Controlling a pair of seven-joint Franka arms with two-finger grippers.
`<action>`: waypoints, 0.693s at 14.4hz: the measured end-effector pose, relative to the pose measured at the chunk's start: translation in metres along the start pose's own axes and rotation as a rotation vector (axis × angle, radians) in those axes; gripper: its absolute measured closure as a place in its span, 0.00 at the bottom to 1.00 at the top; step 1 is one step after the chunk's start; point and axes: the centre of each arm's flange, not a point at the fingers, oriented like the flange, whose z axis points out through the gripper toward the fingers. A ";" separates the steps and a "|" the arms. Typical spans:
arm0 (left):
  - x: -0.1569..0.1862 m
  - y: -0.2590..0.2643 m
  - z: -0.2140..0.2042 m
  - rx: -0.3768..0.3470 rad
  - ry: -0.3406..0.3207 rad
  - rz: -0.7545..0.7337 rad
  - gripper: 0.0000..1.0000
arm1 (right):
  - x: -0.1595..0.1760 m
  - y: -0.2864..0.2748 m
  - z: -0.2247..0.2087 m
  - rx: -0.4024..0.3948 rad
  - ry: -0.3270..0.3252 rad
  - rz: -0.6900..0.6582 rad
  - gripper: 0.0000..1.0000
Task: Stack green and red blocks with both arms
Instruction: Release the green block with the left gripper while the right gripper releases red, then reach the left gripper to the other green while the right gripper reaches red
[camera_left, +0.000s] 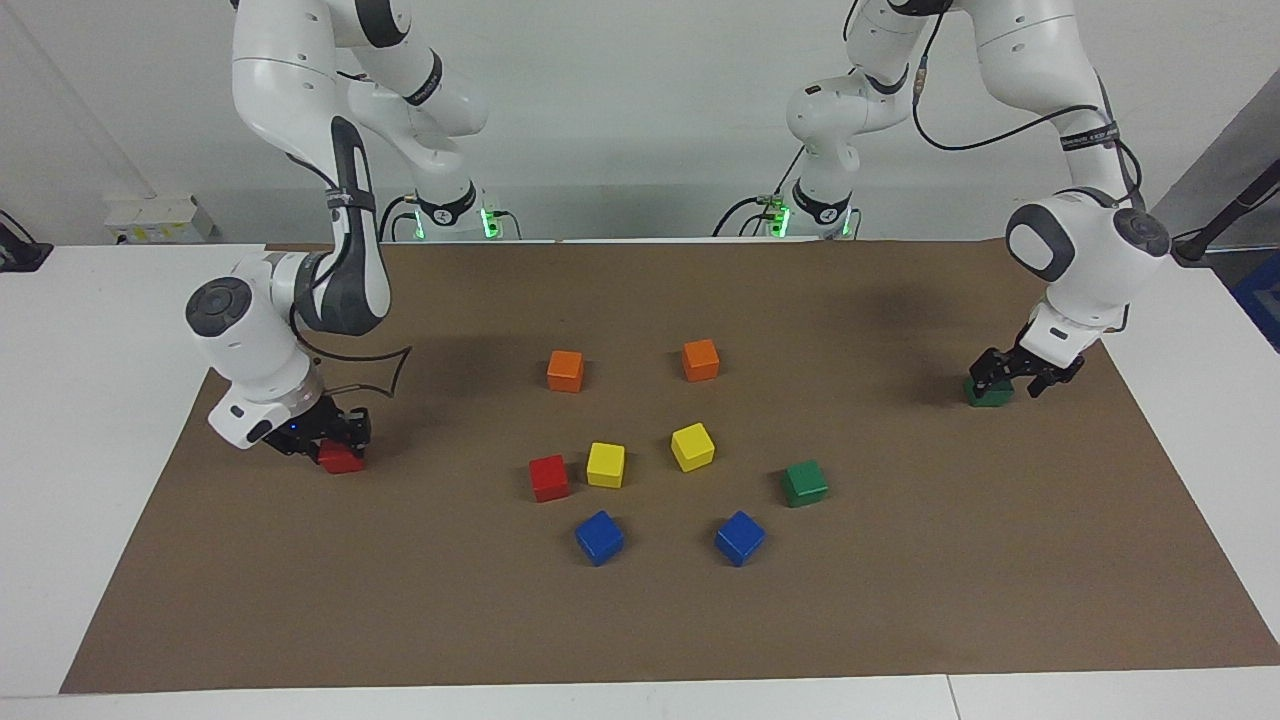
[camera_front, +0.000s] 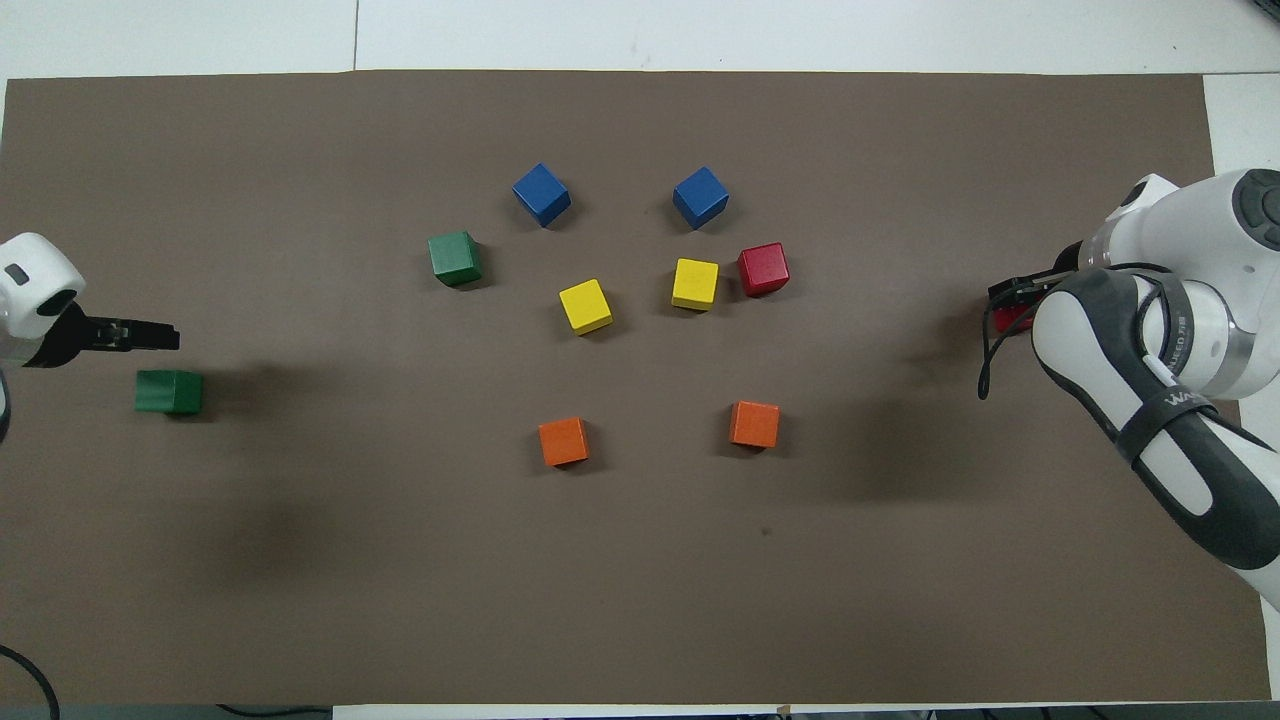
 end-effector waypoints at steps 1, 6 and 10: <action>0.012 0.010 -0.017 -0.003 0.002 0.019 0.00 | 0.000 0.000 0.000 0.000 0.000 0.000 0.02; 0.066 0.110 -0.069 -0.024 0.003 -0.041 0.00 | 0.003 0.002 -0.027 -0.001 0.001 0.002 0.00; 0.089 0.208 -0.063 -0.047 0.003 -0.112 0.00 | 0.010 -0.017 -0.094 -0.046 0.034 -0.058 0.00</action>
